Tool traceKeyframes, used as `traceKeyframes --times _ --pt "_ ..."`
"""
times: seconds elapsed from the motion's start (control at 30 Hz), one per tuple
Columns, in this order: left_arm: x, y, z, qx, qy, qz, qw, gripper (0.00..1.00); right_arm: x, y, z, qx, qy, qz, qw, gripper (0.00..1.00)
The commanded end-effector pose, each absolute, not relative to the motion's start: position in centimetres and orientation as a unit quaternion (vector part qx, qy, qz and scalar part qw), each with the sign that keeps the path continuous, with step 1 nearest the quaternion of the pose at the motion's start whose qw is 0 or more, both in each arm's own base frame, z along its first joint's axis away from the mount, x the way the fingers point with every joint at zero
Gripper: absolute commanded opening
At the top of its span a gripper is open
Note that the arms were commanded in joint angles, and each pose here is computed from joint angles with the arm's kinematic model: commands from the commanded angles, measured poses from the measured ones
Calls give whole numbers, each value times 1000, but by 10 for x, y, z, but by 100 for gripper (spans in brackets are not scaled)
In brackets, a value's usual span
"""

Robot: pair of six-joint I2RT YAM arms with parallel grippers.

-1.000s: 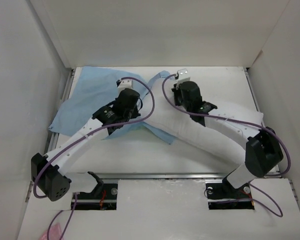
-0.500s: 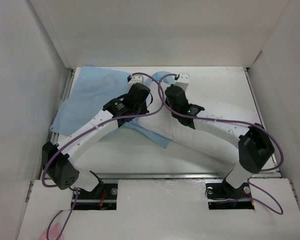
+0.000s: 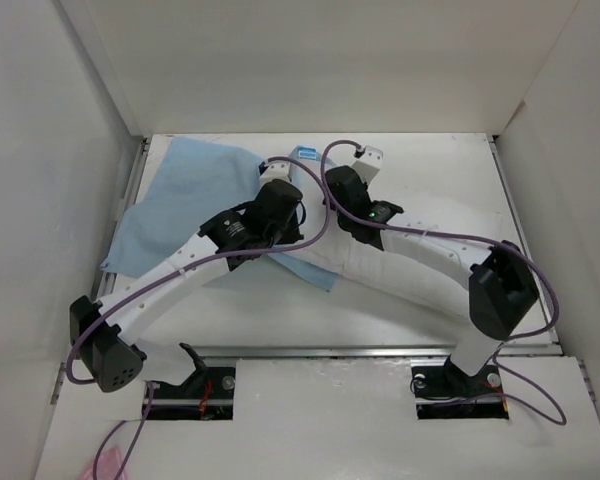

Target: Put the pillow into the pillowcase

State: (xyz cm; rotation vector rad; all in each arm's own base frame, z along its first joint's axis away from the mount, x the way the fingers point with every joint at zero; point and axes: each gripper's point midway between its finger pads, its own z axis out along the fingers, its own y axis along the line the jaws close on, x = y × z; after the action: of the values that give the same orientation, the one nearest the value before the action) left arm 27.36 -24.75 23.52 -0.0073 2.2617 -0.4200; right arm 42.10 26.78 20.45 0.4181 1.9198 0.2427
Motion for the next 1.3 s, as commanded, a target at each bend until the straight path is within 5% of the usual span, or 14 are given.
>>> traceKeyframes --times 0.0,0.03,0.07,0.1,0.17,0.2,0.3,0.33,0.43,0.7,0.87,0.97,1.07,1.27 --pt "281 -262 249 -10 892 -176 416 0 402 296 232 151 798 221 539 0" --pt "283 -260 247 -11 895 -165 415 3 397 304 251 123 782 258 554 0" --pt "285 -259 245 -6 898 -152 413 43 390 310 252 93 780 276 554 0" --pt "291 -259 248 -10 898 -140 417 57 375 320 235 44 790 298 533 0" --pt "295 -240 252 -28 897 -92 431 64 364 313 230 33 796 295 528 10" --pt "300 -233 258 -44 894 -82 439 68 363 304 225 31 800 275 532 30" --pt "315 -211 280 -69 878 -74 469 94 351 279 212 18 815 228 533 63" --pt "323 -199 286 -82 872 -70 478 100 349 272 211 17 816 216 535 84" --pt "341 -185 300 -84 860 -74 498 100 342 263 225 -3 812 206 546 99" --pt "411 -194 257 -9 894 -83 440 93 366 256 273 -14 800 153 579 100" --pt "413 -216 239 37 902 -106 416 92 406 252 267 -4 818 136 559 100" --pt "414 -213 221 36 909 -91 404 79 429 252 274 -29 816 173 551 100" --pt "414 -205 199 19 921 -72 383 54 451 257 273 -60 811 199 547 100" --pt "414 -207 176 24 932 -63 357 40 475 280 248 -124 818 199 526 100"
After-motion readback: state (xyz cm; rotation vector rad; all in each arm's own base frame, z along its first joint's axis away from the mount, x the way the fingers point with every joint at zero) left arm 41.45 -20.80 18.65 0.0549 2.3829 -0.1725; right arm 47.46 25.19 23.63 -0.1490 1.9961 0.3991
